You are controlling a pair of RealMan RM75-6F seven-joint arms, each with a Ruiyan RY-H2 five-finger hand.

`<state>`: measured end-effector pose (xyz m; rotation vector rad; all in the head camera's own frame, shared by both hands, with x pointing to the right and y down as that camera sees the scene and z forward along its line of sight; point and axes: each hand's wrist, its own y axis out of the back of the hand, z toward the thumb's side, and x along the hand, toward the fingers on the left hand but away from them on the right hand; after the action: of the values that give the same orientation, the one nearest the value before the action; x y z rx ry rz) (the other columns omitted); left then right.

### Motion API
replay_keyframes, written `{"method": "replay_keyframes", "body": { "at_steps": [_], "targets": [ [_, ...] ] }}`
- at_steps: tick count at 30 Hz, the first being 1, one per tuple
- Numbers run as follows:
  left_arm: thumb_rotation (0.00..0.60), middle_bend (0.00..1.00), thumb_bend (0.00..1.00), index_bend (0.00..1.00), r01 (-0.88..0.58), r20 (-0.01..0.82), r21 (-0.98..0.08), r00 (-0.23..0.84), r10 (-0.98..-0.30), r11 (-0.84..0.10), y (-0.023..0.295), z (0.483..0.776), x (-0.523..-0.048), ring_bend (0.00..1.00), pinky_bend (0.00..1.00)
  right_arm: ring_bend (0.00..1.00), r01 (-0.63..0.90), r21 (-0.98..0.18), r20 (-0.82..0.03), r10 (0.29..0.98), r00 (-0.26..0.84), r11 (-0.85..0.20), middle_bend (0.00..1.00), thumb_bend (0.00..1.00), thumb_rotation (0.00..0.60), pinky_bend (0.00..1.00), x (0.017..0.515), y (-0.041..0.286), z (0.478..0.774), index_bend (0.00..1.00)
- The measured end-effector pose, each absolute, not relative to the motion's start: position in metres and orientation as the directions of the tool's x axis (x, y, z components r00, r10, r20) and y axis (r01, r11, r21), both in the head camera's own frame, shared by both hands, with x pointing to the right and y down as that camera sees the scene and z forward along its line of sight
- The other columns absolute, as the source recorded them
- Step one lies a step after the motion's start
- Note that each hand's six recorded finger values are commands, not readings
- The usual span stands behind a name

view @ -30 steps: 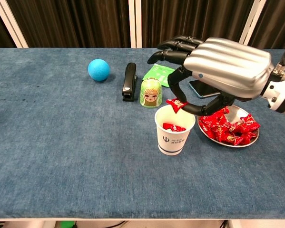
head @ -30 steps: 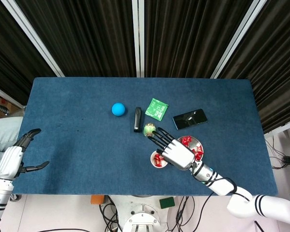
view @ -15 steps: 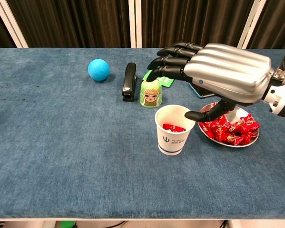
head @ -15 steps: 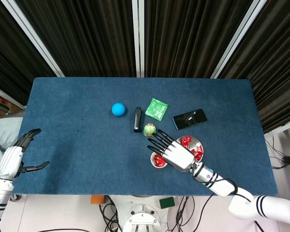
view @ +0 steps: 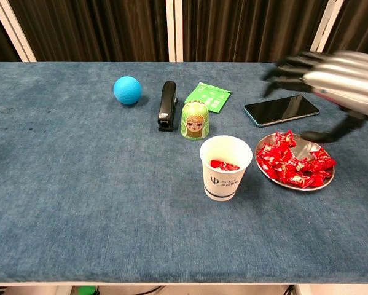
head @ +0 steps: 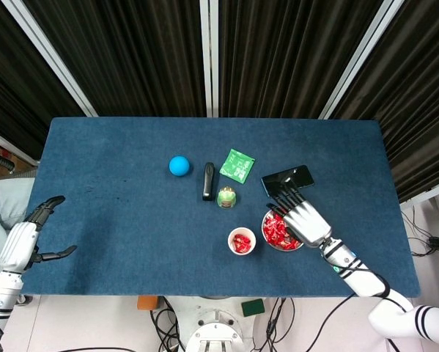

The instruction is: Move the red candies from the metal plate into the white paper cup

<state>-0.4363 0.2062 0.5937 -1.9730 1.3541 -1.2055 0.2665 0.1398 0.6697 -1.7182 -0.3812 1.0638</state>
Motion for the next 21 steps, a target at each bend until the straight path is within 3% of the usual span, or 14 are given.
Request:
{"method": "replay_keyframes", "body": {
  "at_steps": [6,21],
  "targets": [
    [0.6,0.11,0.1,0.14,-0.503,0.405,-0.758,0.138,-0.904,-0.416,0.206,0.595,-0.434,0.12,0.25,0.0,-0.308,-0.816,-0.578,0.668,0.469,-0.49,0.07,0.27,0.6,0.0,0.298,0.148,0.682,0.34],
    [0.6,0.11,0.1,0.14,-0.505,0.405,-0.759,0.128,-0.905,-0.412,0.207,0.594,-0.438,0.12,0.25,0.0,-0.353,-0.771,-0.636,0.616,0.464,-0.53,0.08,0.28,0.6,0.0,0.295,0.166,0.707,0.39]
  ]
}}
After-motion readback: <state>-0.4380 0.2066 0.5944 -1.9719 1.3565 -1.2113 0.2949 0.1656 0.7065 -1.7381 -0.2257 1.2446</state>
